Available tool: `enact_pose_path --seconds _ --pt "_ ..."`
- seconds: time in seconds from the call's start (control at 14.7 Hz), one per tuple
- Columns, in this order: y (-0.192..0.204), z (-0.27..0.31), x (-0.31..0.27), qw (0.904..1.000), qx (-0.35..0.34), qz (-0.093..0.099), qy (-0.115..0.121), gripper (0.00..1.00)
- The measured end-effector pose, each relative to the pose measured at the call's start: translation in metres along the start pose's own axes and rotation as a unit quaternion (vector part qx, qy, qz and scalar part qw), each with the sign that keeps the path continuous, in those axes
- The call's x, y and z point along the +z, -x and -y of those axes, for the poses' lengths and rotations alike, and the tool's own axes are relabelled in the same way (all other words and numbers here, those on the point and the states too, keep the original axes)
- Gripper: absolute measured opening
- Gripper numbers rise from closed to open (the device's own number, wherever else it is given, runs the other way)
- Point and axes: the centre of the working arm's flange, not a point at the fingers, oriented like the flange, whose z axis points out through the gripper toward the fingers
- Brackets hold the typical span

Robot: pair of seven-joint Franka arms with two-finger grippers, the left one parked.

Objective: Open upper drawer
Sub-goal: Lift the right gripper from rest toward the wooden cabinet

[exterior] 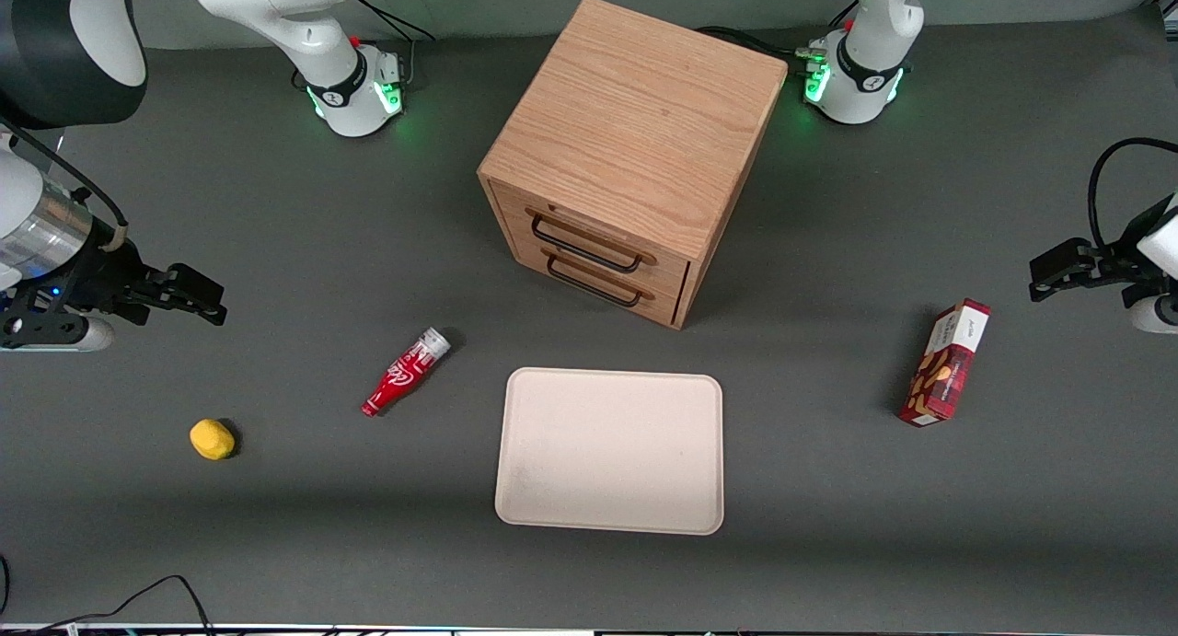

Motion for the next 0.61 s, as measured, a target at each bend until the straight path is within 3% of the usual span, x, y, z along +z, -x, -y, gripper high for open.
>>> enact_pose_path --seconds 0.61 --pt "0.003 0.028 0.003 0.9997 -0.024 0.003 -0.005 1.00"
